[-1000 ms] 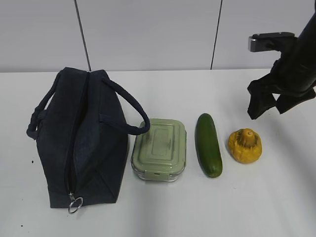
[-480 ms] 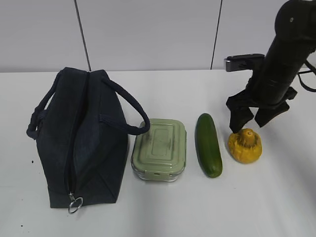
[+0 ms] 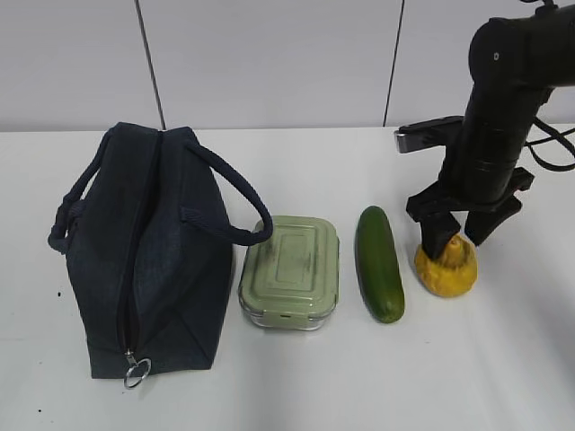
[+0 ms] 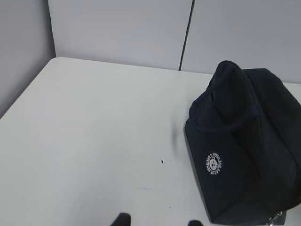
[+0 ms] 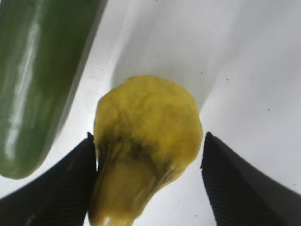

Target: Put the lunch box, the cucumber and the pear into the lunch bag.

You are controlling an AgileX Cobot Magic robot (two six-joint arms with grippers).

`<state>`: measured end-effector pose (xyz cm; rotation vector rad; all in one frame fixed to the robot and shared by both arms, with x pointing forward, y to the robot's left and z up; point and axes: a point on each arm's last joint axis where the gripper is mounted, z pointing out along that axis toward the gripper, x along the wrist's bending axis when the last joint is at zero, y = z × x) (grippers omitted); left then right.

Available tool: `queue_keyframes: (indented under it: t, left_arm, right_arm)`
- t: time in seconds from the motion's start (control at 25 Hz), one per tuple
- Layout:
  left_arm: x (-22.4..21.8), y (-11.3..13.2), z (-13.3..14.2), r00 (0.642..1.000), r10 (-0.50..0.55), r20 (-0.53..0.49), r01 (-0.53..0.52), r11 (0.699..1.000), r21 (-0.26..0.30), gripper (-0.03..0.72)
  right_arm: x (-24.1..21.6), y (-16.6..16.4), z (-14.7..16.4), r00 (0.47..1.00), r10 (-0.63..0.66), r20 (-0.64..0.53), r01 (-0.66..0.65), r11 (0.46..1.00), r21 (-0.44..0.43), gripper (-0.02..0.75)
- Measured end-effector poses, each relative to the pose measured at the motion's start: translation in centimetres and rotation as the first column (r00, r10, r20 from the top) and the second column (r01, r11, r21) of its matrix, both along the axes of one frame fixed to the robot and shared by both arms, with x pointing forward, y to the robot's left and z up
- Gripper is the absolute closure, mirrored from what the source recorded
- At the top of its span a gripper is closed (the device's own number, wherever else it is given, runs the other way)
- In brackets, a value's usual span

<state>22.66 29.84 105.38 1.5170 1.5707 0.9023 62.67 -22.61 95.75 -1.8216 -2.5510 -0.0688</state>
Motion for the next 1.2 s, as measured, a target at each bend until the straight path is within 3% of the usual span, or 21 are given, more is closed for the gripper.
queue_keyframes:
  t: [0.16,0.56,0.8,1.12,1.2]
  left_arm:
    - [0.0,0.0,0.0,1.000,0.000,0.000,0.000,1.000,0.000,0.452]
    - [0.0,0.0,0.0,1.000,0.000,0.000,0.000,1.000,0.000,0.452]
    - [0.0,-0.1,0.0,1.000,-0.011,-0.001,0.011,1.000,-0.014,0.452]
    - [2.6,-1.1,0.6,0.993,-0.084,-0.078,0.075,0.991,-0.109,0.449]
    - [3.6,-1.5,1.3,0.991,-0.129,-0.043,0.123,0.984,-0.130,0.449]
  right_arm:
    - [0.0,0.0,0.0,1.000,0.002,0.002,-0.002,1.000,-0.006,0.244]
    - [-0.1,0.0,0.2,1.000,-0.001,-0.015,0.001,1.000,-0.004,0.482]
    - [-0.2,0.1,0.2,1.000,-0.004,-0.026,0.004,1.000,0.016,0.498]
    - [0.8,0.5,2.6,1.000,0.002,-0.002,-0.001,0.999,0.039,0.503]
    - [1.3,0.6,3.6,0.999,0.002,0.034,-0.003,0.999,0.045,0.503]
